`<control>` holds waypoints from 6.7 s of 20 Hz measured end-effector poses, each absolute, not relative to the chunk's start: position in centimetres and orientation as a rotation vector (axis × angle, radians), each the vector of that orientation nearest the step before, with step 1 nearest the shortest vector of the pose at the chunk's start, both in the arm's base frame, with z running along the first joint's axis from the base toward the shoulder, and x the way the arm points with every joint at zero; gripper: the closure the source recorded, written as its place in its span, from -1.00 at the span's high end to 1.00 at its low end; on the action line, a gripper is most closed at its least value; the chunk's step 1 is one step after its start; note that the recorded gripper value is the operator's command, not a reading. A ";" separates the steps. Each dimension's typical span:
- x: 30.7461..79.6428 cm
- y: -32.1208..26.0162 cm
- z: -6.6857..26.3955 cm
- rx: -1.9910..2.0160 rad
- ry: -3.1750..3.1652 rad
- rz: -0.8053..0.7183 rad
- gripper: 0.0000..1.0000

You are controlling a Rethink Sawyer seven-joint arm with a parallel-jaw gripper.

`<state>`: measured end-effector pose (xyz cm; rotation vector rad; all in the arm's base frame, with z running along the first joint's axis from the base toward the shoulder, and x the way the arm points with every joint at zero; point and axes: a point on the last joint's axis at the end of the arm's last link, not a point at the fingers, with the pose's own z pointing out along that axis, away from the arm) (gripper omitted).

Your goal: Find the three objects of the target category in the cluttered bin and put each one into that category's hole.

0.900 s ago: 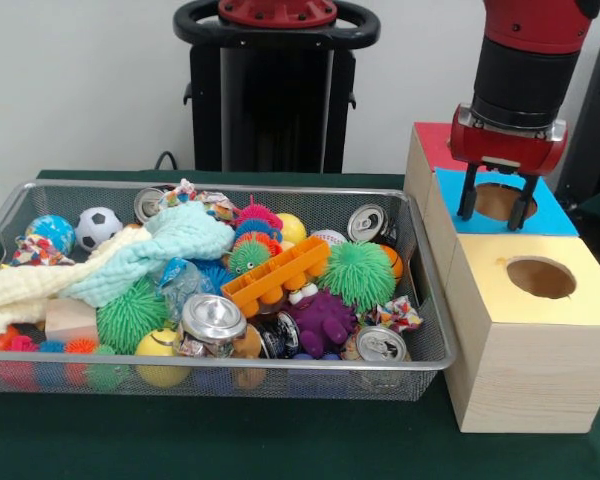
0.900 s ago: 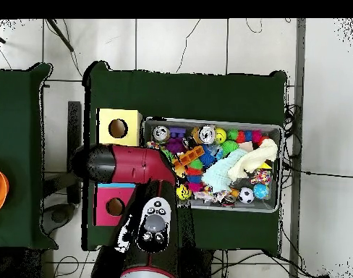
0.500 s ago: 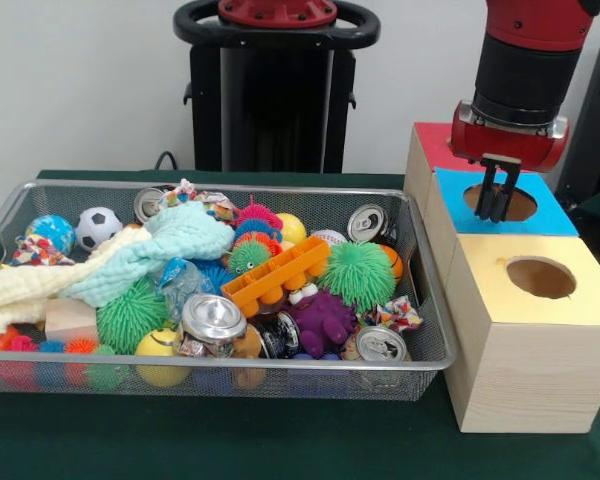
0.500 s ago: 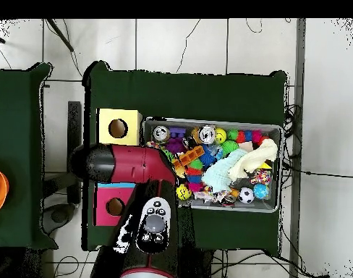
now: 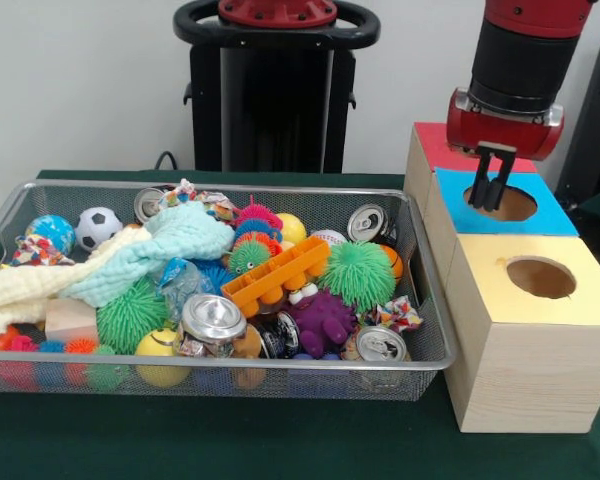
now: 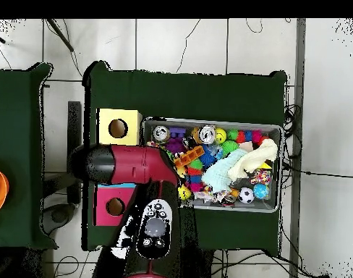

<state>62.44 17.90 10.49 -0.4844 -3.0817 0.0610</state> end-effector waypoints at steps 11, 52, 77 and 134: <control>64.1 7.1 12.0 -0.572 -3.115 0.145 -1.00; 64.6 -6.3 9.3 -0.646 -3.328 -0.090 1.00; 59.8 -6.7 8.4 -0.474 -3.260 -0.118 1.00; 66.9 -7.0 8.5 0.871 -2.982 -0.099 1.00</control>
